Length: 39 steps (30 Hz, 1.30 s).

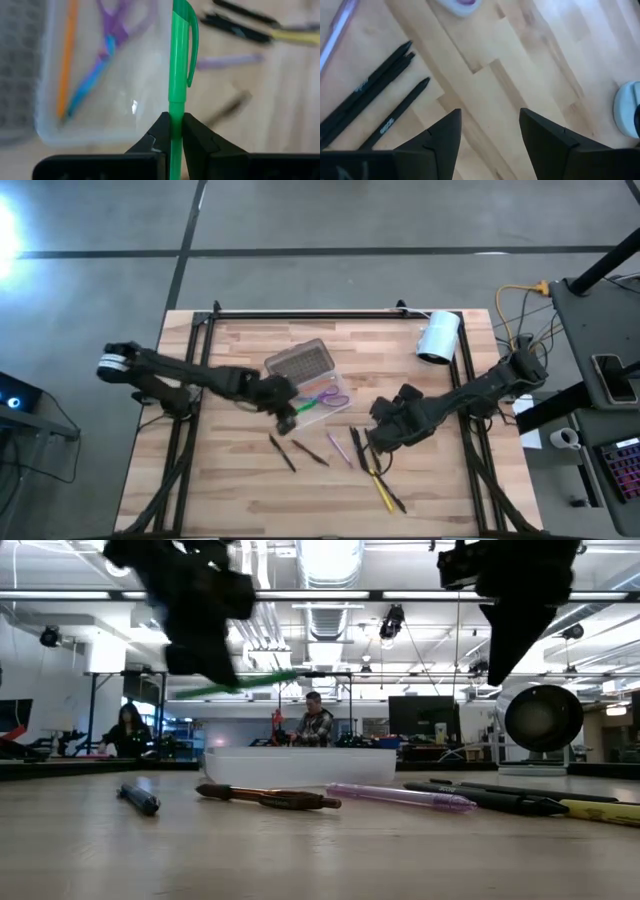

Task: Pick & place school supplies into a supply box
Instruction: Put the green pen into the black supply box, then put the black pen into the black supply box

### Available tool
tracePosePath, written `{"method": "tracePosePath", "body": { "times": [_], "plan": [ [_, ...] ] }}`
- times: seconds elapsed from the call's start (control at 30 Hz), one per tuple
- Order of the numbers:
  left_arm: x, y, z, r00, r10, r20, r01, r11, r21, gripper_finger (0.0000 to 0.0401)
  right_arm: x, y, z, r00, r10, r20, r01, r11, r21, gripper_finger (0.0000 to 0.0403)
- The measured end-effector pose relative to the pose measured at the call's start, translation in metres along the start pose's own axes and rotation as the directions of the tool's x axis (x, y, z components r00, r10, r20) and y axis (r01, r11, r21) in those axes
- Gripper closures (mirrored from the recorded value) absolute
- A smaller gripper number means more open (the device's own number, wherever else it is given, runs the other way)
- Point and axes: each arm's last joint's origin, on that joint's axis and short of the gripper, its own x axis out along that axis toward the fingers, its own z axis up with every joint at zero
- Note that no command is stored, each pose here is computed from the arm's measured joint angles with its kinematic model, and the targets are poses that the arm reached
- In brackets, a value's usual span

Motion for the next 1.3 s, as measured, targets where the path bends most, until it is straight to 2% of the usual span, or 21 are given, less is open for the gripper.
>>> {"method": "tracePosePath", "body": {
  "times": [0.17,0.23,0.37,0.57,0.8,1.17,1.3],
  "plan": [
    [0.029,0.01,0.053,0.997,0.077,-0.001,-0.077,0.996,0.036,0.039,-0.005,-0.016,0.0,1.0,0.013,0.014,-0.013,0.999,0.039,0.0211],
    [0.04,0.016,0.07,0.991,0.124,-0.051,-0.12,0.991,0.065,0.039,-0.007,-0.02,-0.003,1.0,0.016,0.023,-0.018,0.998,0.061,0.0211],
    [0.06,0.026,0.087,0.963,0.201,-0.177,-0.179,0.975,0.131,0.0387,-0.009,-0.028,-0.011,0.999,0.018,0.037,-0.023,0.992,0.125,0.0211],
    [0.078,0.029,0.091,0.944,0.231,-0.234,-0.2,0.968,0.149,0.0385,-0.008,-0.035,-0.022,0.999,0.015,0.042,-0.022,0.983,0.181,0.0211],
    [0.082,0.04,0.081,0.918,0.326,-0.225,-0.326,0.945,0.041,0.0375,-0.009,-0.033,-0.02,0.997,-0.003,0.073,-0.009,0.986,0.164,0.0211],
    [0.079,0.036,0.082,0.926,0.318,-0.201,-0.32,0.947,0.024,0.0313,-0.01,-0.032,-0.016,0.993,-0.027,0.119,0.01,0.99,0.142,0.0211],
    [0.068,0.03,0.083,0.936,0.304,-0.178,-0.295,0.952,0.08,0.03,-0.01,-0.032,-0.016,0.993,-0.027,0.117,0.008,0.987,0.159,0.0211]
  ]
}}
